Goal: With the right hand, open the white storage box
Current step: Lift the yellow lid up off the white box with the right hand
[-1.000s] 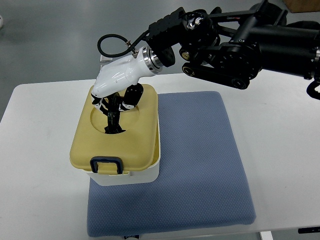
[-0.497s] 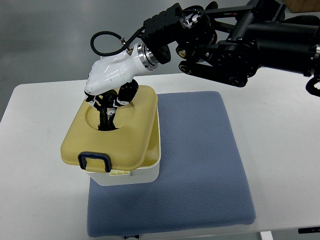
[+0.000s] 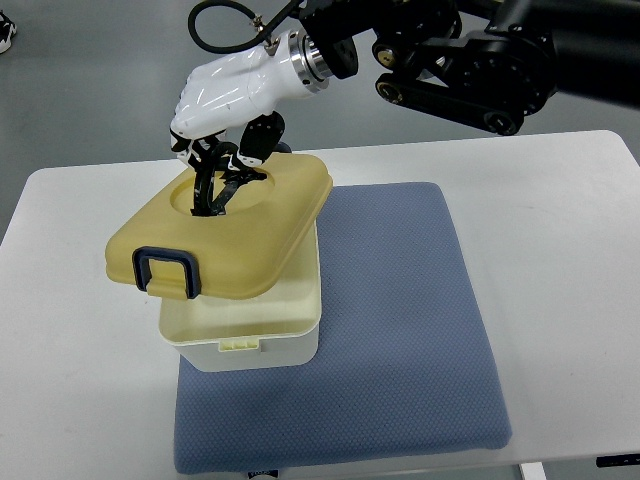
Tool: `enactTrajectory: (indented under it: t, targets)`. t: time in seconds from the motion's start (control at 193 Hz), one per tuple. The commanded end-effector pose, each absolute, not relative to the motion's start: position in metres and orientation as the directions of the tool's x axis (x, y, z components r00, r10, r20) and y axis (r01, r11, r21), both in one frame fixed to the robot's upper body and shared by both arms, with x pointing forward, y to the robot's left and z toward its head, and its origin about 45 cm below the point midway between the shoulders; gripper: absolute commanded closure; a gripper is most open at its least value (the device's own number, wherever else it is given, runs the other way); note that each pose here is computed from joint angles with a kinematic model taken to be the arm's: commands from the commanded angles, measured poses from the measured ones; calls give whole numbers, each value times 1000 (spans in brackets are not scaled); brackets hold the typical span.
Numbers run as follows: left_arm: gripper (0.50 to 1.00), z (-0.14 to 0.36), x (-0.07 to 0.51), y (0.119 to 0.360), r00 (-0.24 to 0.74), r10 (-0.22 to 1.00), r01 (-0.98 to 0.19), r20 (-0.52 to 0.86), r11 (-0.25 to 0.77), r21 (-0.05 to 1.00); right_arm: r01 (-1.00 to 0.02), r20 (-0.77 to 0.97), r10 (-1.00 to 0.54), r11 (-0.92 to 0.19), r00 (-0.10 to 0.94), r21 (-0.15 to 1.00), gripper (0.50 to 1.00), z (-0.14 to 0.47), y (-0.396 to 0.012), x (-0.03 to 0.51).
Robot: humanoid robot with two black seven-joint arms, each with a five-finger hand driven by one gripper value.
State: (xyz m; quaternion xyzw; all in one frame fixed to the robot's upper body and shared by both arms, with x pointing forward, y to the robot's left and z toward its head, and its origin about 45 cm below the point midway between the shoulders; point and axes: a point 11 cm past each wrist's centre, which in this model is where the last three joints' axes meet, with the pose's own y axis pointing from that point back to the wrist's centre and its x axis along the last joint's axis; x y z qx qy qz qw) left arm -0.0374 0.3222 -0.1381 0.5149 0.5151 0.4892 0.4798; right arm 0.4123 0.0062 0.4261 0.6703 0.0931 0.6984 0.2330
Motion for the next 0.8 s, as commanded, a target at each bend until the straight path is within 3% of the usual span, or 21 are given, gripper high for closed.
enactTrajectory:
  t: [0.0,0.28,0.793]
  targets:
    - [500,-138,-37,322,-9,1000,61,10,-9,998,-239,908,419,-882,-4,406,1000,448,-9,419]
    - [500,-138,-37,322,-9,1000,61,10,-9,998,-352,929,369,-871,-8,343,1000,486,-66,436]
    - [500,-138,-37,322,-9,1000,61,10,-9,998,-481,943,328,-820,49,310,1000,482,-148,455]
